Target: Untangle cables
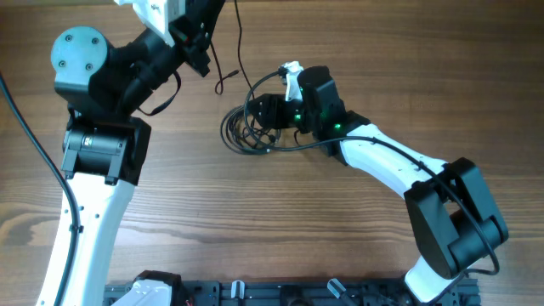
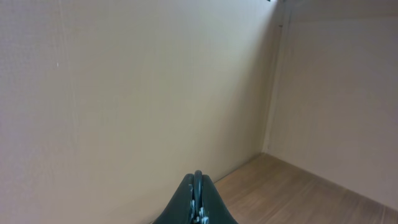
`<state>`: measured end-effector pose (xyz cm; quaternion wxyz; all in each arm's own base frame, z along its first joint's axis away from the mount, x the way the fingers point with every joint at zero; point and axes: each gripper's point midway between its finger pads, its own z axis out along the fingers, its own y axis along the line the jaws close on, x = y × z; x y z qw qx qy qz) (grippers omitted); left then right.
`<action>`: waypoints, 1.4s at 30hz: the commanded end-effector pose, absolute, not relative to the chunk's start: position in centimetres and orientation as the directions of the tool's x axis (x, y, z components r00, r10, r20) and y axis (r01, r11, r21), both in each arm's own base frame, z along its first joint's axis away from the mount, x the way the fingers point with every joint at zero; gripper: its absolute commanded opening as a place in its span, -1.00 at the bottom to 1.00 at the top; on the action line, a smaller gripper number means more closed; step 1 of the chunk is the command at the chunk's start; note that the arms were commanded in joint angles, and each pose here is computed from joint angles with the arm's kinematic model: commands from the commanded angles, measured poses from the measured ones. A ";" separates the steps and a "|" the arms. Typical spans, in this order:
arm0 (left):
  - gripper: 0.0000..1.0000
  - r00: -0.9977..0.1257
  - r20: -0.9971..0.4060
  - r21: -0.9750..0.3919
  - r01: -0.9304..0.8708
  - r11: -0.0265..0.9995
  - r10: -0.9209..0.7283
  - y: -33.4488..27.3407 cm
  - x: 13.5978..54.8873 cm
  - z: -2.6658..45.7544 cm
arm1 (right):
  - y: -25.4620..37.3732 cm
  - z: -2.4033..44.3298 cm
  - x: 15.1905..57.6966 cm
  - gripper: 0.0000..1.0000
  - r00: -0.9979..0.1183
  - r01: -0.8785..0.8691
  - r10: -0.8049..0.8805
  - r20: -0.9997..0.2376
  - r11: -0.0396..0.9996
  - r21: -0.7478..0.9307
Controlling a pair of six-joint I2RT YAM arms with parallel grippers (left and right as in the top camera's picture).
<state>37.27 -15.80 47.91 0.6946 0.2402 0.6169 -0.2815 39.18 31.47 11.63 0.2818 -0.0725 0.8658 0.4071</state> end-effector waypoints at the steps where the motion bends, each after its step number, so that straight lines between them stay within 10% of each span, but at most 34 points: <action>1: -0.92 0.116 -0.988 0.002 0.684 0.729 -0.105 -15.5 36.5 49.5 | 32.1 10.9 38.4 0.18 -0.855 -0.344 0.092 -0.510 0.636 0.691; 21: -0.92 0.115 -0.988 0.003 0.679 0.734 -0.102 -15.4 36.6 49.4 | 31.8 10.1 38.3 -0.90 -0.860 -0.319 0.093 -0.502 0.670 0.671; 42: -0.92 0.081 -0.995 0.002 0.610 0.792 -0.060 -14.5 39.0 47.4 | 32.0 9.7 37.3 -0.76 -0.879 -0.328 0.053 -0.475 0.656 0.680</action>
